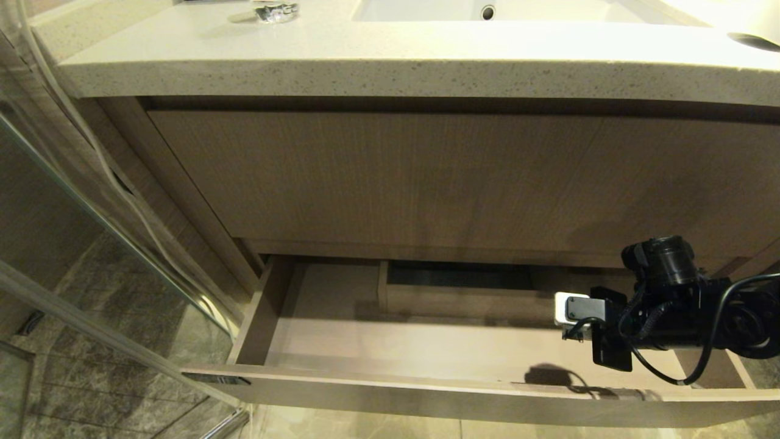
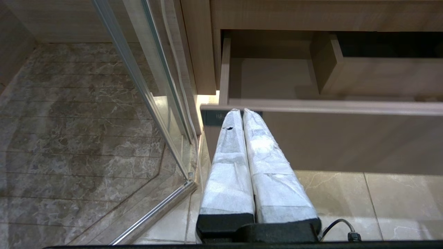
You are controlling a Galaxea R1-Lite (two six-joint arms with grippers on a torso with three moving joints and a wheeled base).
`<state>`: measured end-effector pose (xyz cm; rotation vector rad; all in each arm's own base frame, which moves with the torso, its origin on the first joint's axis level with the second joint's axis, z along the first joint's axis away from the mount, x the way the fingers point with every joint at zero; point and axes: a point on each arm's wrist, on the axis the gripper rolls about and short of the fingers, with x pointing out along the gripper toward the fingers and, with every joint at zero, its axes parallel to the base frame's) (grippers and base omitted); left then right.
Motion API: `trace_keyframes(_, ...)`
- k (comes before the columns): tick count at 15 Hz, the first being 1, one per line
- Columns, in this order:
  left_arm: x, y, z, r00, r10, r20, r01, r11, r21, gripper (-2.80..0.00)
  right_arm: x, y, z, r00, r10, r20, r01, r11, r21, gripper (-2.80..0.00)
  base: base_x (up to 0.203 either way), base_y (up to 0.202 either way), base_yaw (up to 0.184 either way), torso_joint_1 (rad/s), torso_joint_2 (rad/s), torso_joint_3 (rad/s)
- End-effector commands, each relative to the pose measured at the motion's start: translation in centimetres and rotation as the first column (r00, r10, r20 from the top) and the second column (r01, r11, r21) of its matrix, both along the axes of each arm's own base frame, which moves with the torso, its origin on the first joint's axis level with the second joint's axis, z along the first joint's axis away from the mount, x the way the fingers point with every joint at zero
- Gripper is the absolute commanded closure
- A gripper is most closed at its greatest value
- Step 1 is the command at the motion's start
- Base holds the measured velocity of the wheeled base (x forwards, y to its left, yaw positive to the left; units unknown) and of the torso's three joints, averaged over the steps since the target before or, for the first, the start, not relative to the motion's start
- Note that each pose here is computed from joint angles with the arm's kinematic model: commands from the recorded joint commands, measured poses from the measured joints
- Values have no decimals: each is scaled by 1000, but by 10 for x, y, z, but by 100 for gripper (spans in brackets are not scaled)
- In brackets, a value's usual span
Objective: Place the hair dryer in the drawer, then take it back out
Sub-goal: Pull open the drawer
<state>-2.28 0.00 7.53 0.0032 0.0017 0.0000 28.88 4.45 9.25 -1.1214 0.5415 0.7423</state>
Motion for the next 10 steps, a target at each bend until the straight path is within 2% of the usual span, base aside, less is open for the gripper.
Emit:
trace_keyframes(1, 0, 0, 0, 1000, 0, 0, 0, 1000, 0, 0, -4, 0, -6, 1000, 6, -27, -6, 1000, -7, 0, 0, 0, 0, 0, 0, 0)
trace_keyframes(2, 0, 0, 0, 1000, 0, 0, 0, 1000, 0, 0, -6, -1, -9, 999, 6, -48, -6, 1000, -10, 0, 0, 0, 0, 0, 0, 0)
trace_keyframes(5, 0, 0, 0, 1000, 0, 0, 0, 1000, 0, 0, -16, -2, -27, 977, 8, -212, -15, 999, -31, 0, 0, 0, 0, 0, 0, 0)
trace_keyframes(10, 0, 0, 0, 1000, 0, 0, 0, 1000, 0, 0, -23, 5, -42, 944, 28, -329, -45, 998, -45, 0, 0, 0, 0, 0, 0, 0)
